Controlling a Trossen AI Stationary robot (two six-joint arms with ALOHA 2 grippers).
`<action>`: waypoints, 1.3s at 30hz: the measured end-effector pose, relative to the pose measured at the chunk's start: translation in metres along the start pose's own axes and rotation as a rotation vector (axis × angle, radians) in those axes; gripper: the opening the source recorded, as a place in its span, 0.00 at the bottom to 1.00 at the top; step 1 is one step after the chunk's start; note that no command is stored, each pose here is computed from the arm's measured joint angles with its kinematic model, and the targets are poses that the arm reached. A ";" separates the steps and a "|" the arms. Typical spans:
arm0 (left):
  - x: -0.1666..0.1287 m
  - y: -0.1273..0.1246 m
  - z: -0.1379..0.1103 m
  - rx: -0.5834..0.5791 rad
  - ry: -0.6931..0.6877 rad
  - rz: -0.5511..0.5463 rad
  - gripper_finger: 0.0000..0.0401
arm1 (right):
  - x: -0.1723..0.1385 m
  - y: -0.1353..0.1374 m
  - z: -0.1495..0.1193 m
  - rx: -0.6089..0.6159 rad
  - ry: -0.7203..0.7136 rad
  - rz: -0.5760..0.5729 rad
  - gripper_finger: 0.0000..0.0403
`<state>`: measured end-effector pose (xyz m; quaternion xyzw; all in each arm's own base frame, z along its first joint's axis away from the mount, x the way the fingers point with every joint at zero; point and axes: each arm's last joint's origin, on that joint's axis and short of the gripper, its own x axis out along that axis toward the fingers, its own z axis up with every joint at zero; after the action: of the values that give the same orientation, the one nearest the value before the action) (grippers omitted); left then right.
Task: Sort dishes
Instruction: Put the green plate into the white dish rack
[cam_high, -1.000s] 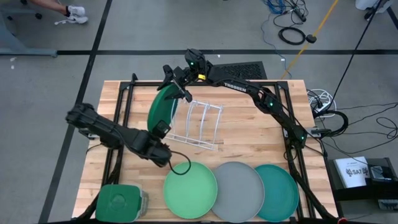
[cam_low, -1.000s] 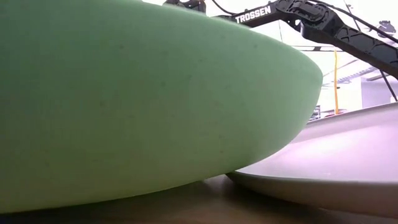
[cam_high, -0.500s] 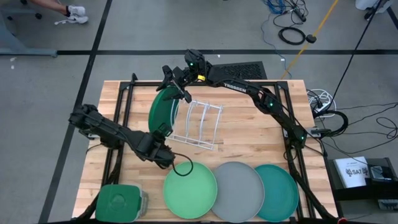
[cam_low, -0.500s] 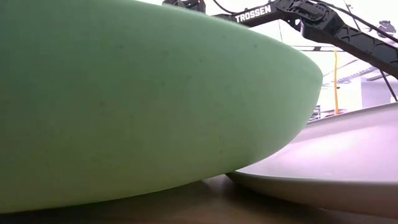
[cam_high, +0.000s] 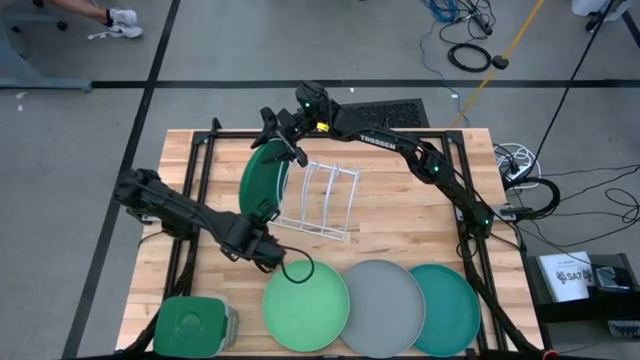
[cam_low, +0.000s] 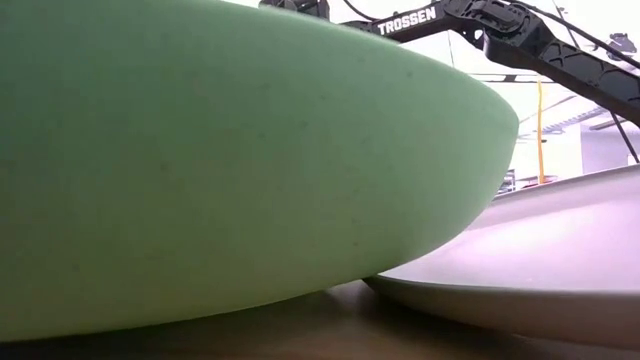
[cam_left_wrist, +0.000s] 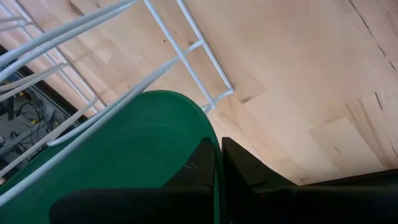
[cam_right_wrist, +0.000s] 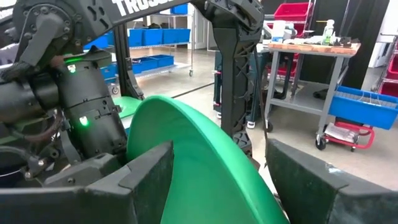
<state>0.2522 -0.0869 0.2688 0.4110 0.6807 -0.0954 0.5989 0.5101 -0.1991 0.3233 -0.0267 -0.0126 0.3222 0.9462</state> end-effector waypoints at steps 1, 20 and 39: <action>0.001 0.000 0.001 0.002 0.003 -0.002 0.03 | 0.000 0.000 0.000 0.000 0.000 0.001 0.62; 0.015 -0.003 0.014 0.009 -0.001 -0.092 0.03 | -0.006 0.005 0.020 -0.057 -0.021 -0.014 0.62; 0.046 0.018 0.014 0.000 0.156 -0.130 0.03 | -0.004 0.025 0.054 -0.058 -0.052 0.043 0.62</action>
<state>0.2767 -0.0636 0.2303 0.3721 0.7504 -0.1020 0.5368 0.4897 -0.1795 0.3762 -0.0459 -0.0459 0.3427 0.9372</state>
